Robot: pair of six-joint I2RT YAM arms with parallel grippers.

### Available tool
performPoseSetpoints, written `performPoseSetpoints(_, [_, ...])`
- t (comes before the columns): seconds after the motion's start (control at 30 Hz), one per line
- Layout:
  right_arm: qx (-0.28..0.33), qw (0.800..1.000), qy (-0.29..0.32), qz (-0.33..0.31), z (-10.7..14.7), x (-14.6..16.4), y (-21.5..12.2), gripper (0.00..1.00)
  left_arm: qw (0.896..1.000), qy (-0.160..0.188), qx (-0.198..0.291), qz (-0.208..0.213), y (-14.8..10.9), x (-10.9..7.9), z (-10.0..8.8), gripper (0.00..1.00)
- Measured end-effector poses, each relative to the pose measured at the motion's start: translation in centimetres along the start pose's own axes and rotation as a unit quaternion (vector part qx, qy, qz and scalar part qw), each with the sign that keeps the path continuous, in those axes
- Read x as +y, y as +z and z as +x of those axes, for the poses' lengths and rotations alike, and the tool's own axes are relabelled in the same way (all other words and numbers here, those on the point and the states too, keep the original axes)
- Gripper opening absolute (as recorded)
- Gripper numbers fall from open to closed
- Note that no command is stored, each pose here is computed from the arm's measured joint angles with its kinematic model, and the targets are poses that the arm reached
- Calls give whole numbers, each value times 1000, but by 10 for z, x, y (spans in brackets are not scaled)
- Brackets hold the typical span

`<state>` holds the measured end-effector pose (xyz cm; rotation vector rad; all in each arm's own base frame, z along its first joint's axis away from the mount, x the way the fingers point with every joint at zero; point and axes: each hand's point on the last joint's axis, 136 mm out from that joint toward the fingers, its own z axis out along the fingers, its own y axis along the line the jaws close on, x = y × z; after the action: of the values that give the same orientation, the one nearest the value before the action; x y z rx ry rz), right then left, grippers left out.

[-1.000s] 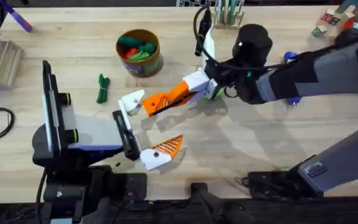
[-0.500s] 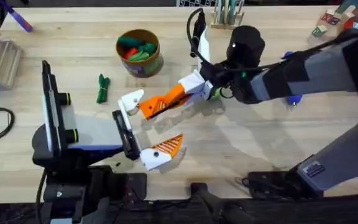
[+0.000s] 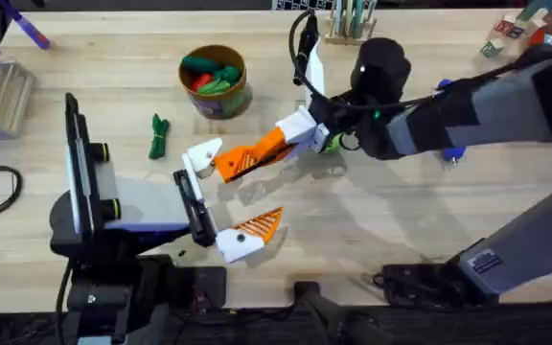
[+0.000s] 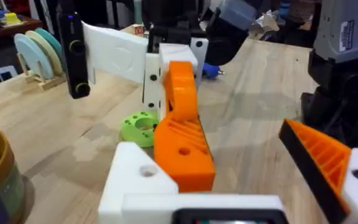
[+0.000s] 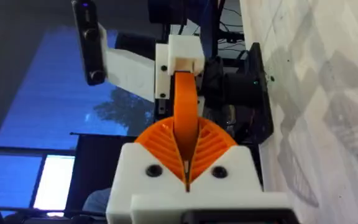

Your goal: Pick up the gripper from the table and insert it into the empty holder that is missing its gripper. Then pick up a screw, insert it into the mounting hole, and use the screwdriver to tighten it. Finally, clean up the table by picking up the vegetable and placing it into the bucket.

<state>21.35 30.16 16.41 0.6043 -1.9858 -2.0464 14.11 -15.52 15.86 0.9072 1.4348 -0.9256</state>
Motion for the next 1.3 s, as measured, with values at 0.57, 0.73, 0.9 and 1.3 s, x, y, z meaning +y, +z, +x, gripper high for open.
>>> performPoseSetpoints(0.57, [0,1000,-19,0,0,4,0,9,1000,0,0,0,0,0,0,986])
performPoseSetpoints(0.73, [-1,1000,-28,0,-1,4,0,9,1000,0,0,0,0,0,0,986])
performPoseSetpoints(0.9, [-5,1000,-26,1,-2,3,0,9,1000,0,0,0,0,0,0,986])
performPoseSetpoints(1.3, [-16,999,31,3,-5,2,6,9,1000,0,0,0,0,0,0,986])
